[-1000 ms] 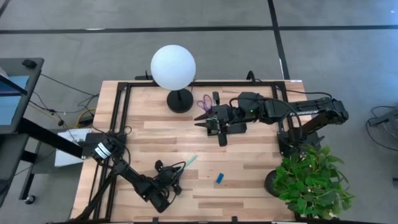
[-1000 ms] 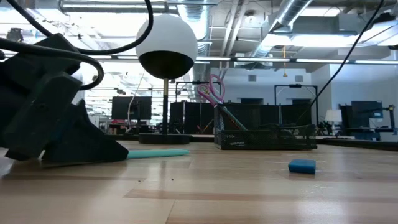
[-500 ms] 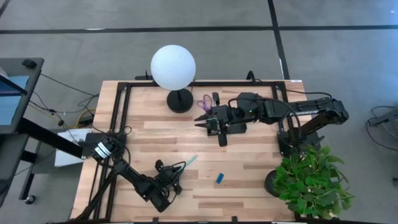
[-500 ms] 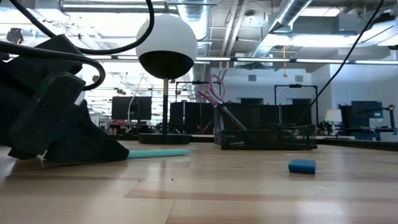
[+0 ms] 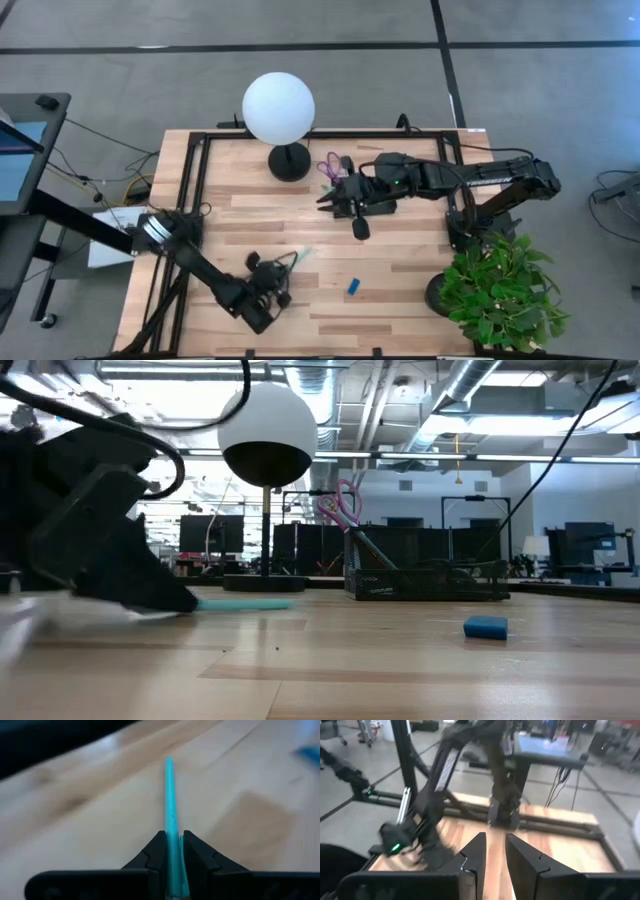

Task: Pick and place office supplies into organizer
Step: Put the light blue pen into the black desk organizer

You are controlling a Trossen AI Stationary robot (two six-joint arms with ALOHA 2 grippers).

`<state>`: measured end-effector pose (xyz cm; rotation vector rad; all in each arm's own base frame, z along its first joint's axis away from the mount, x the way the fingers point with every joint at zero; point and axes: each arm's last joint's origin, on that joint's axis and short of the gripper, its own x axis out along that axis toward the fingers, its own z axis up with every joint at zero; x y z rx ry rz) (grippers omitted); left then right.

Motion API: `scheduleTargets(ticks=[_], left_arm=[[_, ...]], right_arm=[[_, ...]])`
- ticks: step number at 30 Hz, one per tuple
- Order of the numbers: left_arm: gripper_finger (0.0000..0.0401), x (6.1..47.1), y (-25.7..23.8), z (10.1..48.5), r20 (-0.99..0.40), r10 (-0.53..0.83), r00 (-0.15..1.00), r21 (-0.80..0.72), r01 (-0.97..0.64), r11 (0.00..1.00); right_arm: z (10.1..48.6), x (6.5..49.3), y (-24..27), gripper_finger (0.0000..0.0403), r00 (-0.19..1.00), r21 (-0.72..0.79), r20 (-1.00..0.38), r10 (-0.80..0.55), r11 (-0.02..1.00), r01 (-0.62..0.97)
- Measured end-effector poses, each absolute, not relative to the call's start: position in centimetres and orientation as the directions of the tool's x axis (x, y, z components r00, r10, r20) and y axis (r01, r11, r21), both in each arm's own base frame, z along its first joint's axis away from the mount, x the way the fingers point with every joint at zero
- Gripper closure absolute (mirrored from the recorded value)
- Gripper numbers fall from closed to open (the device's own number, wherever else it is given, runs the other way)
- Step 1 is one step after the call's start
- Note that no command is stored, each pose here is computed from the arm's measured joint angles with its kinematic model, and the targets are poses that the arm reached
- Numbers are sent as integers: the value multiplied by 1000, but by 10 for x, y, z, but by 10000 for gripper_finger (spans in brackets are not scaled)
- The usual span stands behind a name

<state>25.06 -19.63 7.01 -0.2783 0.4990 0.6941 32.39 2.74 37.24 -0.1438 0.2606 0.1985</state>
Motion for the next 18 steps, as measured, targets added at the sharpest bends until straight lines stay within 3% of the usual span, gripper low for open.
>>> scheduleTargets(ticks=[9, 15, 18], left_arm=[[370, 244, -162, 153, -631, 489, 601, 42, -604, 796], [370, 247, -117, 213, -658, 417, 627, 21, -538, 843], [370, 250, -84, 243, -695, 360, 622, 14, -489, 872]], right_arm=[[351, 312, 53, 337, 840, 20, -485, 242, 964, -266], [319, 294, 90, 337, 622, 182, -726, 293, 954, -236], [297, 292, 114, 337, 561, 213, -762, 324, 943, -255]])
